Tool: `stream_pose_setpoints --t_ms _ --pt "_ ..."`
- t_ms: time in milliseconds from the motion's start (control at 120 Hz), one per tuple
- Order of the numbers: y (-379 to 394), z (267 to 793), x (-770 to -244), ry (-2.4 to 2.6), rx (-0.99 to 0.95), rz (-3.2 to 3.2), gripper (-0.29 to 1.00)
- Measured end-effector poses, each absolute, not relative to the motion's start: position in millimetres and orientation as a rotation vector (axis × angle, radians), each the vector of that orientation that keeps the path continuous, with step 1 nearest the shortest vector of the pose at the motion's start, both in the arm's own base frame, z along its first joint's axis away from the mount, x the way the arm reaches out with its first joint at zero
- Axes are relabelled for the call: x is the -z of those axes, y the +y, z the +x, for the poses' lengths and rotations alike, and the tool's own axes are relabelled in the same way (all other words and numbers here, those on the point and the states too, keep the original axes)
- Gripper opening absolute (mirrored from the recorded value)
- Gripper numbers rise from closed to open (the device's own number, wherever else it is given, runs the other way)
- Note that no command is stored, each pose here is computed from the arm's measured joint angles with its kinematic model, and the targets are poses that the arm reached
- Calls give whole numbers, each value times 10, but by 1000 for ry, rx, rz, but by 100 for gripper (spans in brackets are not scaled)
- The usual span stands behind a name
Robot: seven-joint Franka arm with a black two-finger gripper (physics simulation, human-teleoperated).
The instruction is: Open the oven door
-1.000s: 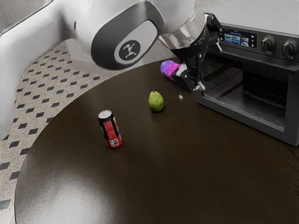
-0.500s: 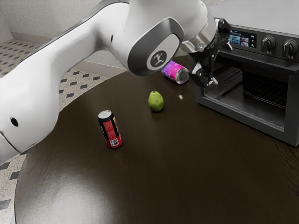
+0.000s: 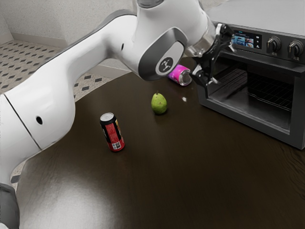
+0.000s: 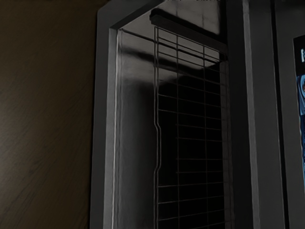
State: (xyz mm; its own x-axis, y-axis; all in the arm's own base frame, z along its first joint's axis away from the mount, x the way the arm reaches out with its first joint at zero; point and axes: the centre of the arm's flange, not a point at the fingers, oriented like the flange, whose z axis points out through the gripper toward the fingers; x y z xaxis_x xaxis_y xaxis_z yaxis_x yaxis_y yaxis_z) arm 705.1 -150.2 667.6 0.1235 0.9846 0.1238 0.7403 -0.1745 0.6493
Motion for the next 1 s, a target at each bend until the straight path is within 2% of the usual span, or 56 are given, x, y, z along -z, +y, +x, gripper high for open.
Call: stream_pose_setpoints --t_ms 650,1000 --pt "-1092 7595 -6268 1540 -850 1939 70" --pt "-883 7655 -6313 1446 -960 1946 70"
